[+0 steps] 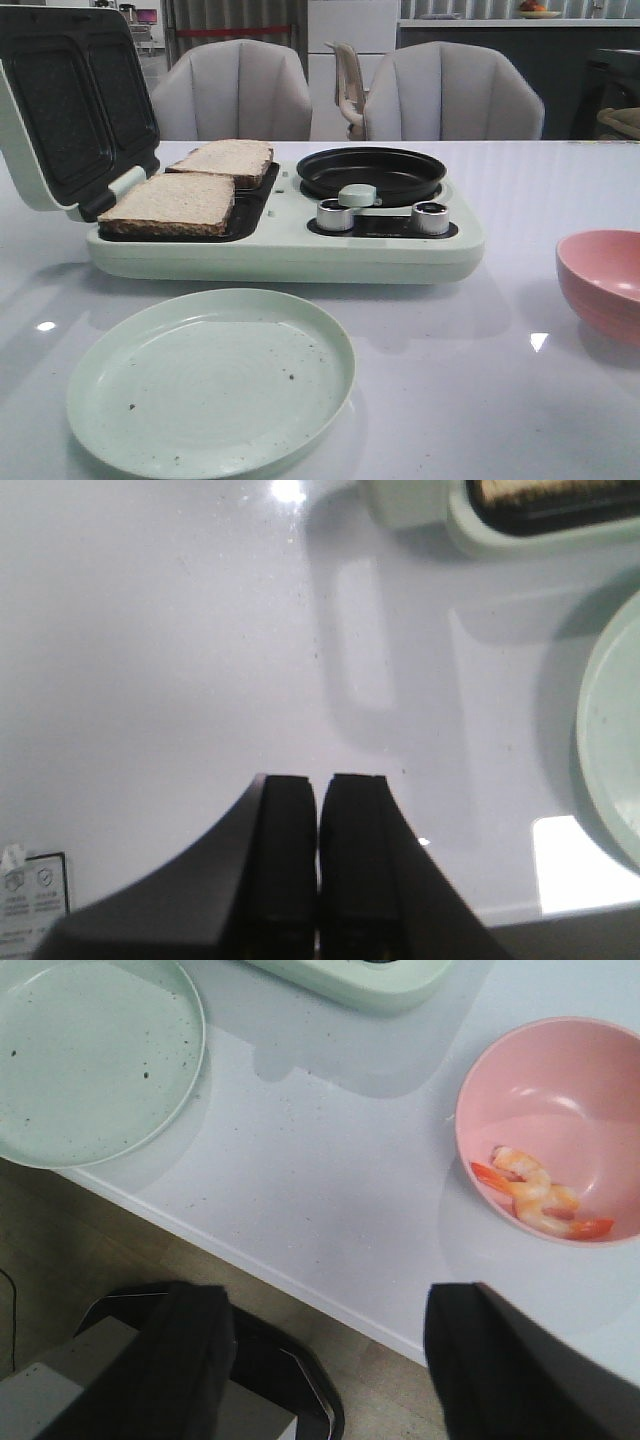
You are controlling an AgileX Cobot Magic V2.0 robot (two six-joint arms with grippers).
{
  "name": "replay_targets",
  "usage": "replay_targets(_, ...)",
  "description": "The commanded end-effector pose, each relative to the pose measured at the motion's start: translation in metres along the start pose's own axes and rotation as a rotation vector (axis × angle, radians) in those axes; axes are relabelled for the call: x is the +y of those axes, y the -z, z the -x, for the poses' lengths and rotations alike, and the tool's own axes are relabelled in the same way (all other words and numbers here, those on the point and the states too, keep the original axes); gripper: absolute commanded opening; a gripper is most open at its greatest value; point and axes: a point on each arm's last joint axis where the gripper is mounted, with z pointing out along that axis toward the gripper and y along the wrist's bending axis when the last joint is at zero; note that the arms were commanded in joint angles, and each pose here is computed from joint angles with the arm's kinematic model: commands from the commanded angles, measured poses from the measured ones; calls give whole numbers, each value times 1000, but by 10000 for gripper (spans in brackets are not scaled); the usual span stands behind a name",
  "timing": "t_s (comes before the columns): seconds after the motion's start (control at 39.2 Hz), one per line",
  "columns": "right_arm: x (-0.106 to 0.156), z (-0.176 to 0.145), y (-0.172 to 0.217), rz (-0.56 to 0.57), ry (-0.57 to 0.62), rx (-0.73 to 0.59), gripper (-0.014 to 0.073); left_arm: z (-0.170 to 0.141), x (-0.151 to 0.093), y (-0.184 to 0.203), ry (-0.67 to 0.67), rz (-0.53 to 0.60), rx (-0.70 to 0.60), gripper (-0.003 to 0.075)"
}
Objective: Make breakfast with bread and shrimp
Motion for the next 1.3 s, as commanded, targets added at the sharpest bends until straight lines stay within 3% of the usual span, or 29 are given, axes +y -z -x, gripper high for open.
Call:
replay_targets(0.0,1,11,9,0,7,-92,525,25,20,9,69,-34,-139,99)
replay_targets(0.25,1,11,9,0,7,-92,525,79,75,12,285,-55,-320,99)
replay_targets(0.46,1,11,9,0,7,-92,525,125,98,-8,303,-43,-396,99)
replay_targets(0.66,1,11,9,0,7,-92,525,150,112,-43,324,-59,-394,99)
replay_targets(0.82,1,11,9,0,7,-92,525,159,106,-57,407,-202,-375,99)
replay_targets(0.99,1,11,9,0,7,-92,525,169,75,-53,264,-353,-396,99)
replay_targets(1.27,1,11,9,0,7,-92,525,172,54,-41,199,-416,-385,99)
